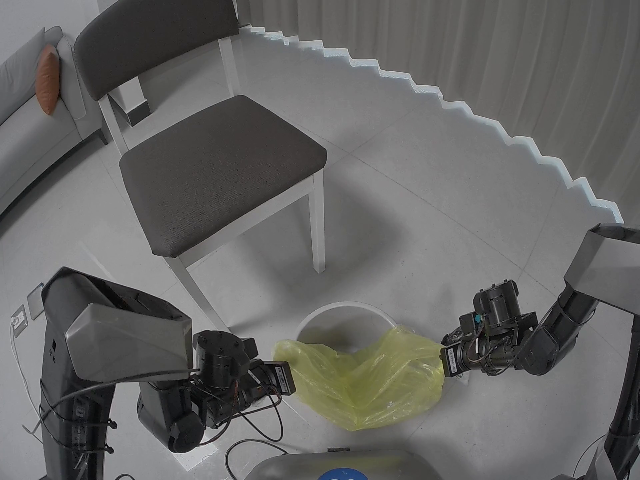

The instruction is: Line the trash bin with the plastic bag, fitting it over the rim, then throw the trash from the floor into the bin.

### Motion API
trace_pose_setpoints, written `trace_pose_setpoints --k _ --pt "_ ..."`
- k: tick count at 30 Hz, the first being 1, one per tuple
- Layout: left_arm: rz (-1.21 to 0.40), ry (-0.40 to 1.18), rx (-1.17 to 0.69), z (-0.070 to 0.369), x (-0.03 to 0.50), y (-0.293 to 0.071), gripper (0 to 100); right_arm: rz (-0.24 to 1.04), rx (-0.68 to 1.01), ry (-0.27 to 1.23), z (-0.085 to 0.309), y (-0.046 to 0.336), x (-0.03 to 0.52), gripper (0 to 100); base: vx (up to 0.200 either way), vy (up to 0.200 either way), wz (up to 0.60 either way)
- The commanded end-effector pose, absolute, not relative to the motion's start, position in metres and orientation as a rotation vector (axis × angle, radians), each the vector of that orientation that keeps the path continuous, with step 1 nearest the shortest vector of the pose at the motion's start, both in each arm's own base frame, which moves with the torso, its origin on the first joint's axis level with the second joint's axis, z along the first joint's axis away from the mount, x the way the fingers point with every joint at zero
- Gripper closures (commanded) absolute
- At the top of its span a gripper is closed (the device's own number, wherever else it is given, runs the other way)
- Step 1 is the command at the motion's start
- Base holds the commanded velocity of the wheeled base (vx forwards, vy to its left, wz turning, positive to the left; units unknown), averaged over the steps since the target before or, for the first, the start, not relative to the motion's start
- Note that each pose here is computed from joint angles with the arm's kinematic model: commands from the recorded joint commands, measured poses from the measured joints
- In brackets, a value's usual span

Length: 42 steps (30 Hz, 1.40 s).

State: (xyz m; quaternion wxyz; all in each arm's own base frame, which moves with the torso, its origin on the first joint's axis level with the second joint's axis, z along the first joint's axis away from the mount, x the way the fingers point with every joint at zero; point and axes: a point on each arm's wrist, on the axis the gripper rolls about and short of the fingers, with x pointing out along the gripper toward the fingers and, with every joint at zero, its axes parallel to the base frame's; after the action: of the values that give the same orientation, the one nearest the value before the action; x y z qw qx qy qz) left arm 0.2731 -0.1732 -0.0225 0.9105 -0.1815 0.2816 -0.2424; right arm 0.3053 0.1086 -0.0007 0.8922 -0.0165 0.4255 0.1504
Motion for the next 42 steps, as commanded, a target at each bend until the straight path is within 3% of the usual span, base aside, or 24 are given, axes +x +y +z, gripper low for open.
trace_pose_setpoints --k 1,10,19,29,42 --pt "-0.472 0.592 -0.369 -0.029 0.277 -0.165 100 0.311 -0.031 0.876 -0.002 0.11 0.31 100 0.0 0.0 0.0" --pt "-0.447 0.656 -0.35 -0.043 0.251 -0.148 100 0.312 -0.055 0.928 -0.01 0.11 0.298 100 0.0 0.0 0.0" --pt "-0.46 0.605 -0.361 -0.047 0.267 -0.158 100 0.294 -0.064 0.978 -0.024 0.102 0.294 100 0.0 0.0 0.0" --pt "-0.446 0.516 -0.382 -0.043 0.294 -0.155 100 0.318 -0.047 0.889 -0.033 0.117 0.333 100 0.0 0.0 0.0" --pt "-0.42 0.565 -0.372 -0.056 0.289 -0.15 100 0.296 -0.075 0.929 -0.037 0.1 0.324 100 0.0 0.0 0.0"
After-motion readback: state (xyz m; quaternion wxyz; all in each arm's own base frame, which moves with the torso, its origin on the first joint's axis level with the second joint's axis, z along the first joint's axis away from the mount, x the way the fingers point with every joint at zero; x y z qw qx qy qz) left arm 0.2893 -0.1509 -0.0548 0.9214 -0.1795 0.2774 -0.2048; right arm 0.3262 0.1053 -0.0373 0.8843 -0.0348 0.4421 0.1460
